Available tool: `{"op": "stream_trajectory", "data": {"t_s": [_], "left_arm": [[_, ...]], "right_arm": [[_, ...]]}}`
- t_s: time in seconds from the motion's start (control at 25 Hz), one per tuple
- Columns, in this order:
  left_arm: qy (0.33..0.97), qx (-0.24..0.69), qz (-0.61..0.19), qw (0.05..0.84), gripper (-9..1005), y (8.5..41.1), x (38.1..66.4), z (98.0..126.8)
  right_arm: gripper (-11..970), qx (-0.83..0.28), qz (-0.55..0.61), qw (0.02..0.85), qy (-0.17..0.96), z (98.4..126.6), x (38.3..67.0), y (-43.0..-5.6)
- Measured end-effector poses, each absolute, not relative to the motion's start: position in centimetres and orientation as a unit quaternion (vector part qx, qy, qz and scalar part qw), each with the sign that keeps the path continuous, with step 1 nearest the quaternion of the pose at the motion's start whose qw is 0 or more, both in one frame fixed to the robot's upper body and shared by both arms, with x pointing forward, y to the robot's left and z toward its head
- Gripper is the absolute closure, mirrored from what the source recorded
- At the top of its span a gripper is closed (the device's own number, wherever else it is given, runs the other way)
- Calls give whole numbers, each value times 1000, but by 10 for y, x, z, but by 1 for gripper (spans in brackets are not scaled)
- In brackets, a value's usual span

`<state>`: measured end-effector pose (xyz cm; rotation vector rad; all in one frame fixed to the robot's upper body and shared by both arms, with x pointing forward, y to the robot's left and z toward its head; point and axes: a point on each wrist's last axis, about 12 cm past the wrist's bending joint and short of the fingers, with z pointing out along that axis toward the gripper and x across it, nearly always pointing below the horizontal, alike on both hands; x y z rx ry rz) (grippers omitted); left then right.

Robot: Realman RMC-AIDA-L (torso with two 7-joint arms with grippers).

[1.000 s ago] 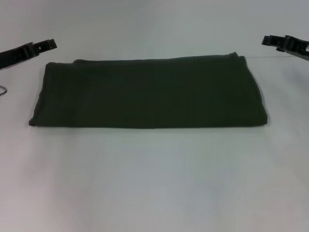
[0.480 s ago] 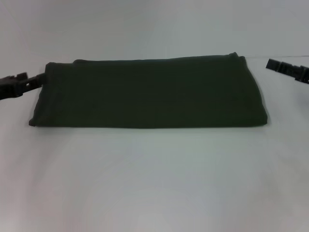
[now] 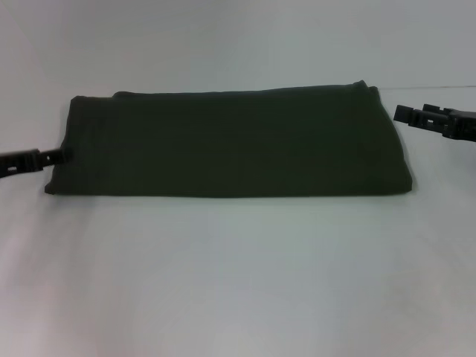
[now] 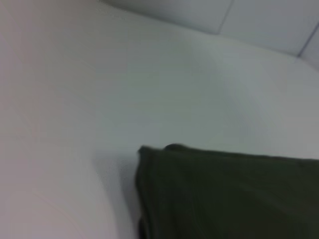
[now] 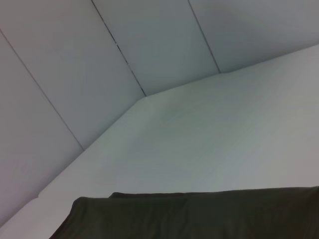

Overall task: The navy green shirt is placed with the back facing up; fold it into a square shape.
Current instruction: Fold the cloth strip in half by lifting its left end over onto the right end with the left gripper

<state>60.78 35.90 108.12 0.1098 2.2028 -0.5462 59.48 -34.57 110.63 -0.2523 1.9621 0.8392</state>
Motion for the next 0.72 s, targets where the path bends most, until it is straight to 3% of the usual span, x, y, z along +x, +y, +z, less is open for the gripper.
{"op": "stream_trajectory", "data": {"t_s": [0.12, 0.72], "left_arm": [[889, 42, -216, 400, 220, 357, 607, 1077], [902, 17, -226, 368, 224, 354, 602, 1070]], "right_arm": [[17, -107, 342, 476, 803, 1107, 596, -345], [15, -120, 332, 469, 809, 1108, 599, -343]]}}
